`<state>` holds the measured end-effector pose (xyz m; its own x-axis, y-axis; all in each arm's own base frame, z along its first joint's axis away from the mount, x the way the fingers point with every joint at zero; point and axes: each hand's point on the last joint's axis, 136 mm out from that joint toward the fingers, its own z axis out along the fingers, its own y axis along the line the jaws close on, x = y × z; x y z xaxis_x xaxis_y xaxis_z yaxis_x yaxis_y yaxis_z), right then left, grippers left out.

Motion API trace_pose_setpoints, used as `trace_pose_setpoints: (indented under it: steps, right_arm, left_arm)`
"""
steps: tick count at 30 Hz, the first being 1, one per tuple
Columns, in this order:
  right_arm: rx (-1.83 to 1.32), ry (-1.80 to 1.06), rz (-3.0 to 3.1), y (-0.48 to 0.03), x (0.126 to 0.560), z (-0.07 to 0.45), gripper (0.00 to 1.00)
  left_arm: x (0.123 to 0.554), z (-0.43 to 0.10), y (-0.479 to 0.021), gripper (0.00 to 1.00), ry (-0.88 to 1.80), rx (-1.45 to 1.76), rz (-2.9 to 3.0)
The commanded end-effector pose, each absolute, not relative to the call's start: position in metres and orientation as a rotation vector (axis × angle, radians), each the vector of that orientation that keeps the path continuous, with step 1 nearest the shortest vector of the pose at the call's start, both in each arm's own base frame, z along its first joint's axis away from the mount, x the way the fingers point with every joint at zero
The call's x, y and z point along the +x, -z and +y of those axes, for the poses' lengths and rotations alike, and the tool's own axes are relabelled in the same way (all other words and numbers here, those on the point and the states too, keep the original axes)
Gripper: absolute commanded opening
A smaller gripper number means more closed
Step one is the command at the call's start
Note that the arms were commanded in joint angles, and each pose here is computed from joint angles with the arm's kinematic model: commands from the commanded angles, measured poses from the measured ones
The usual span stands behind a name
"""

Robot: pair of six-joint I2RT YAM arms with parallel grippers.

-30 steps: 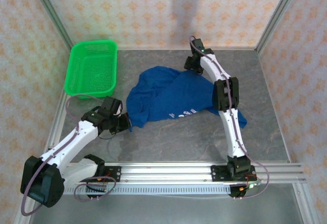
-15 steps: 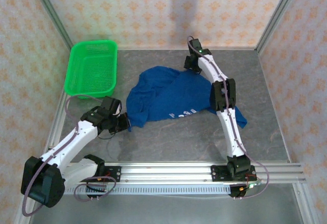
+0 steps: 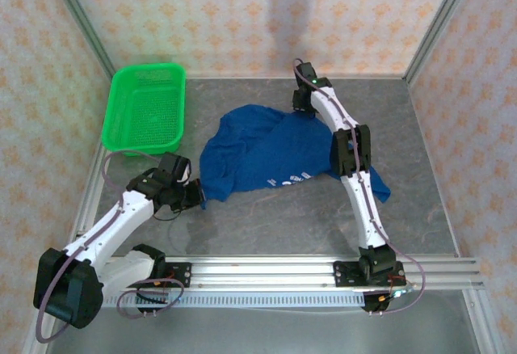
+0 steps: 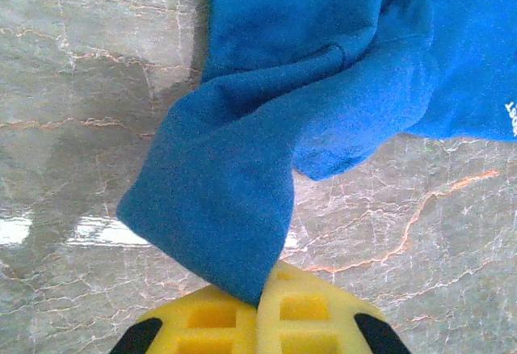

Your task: Fold and stack the t-shirts

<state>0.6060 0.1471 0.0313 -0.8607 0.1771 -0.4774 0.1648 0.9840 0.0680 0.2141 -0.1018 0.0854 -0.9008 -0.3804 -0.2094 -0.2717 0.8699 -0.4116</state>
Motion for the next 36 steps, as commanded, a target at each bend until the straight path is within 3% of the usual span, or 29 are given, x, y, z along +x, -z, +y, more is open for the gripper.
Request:
trace_pose_setpoints:
  steps: [1,2,7,14,23,36]
  right_arm:
    - [0.253,0.035,2.681,-0.019,0.592,0.148,0.05]
    - [0.275,0.026,2.652,-0.029,0.596,0.147,0.0]
    - [0.33,-0.038,2.425,-0.116,0.622,0.141,0.0]
    - [0.384,-0.163,2.103,-0.284,0.616,0.107,0.0]
    - [0.378,-0.254,1.869,-0.422,0.544,0.071,0.0]
    - [0.419,-0.284,1.583,-0.548,0.385,0.006,0.0]
  left_arm:
    - [0.21,-0.091,-0.088,0.0,0.495,-0.488,2.752]
    - [0.211,-0.091,-0.089,0.0,0.497,-0.488,2.747]
    - [0.228,-0.091,-0.115,0.0,0.521,-0.491,2.679]
    - [0.286,-0.099,-0.209,0.0,0.572,-0.411,2.499]
    - [0.354,-0.092,-0.347,0.0,0.577,-0.292,2.24]
    - [0.403,-0.07,-0.519,0.0,0.595,-0.199,1.865]
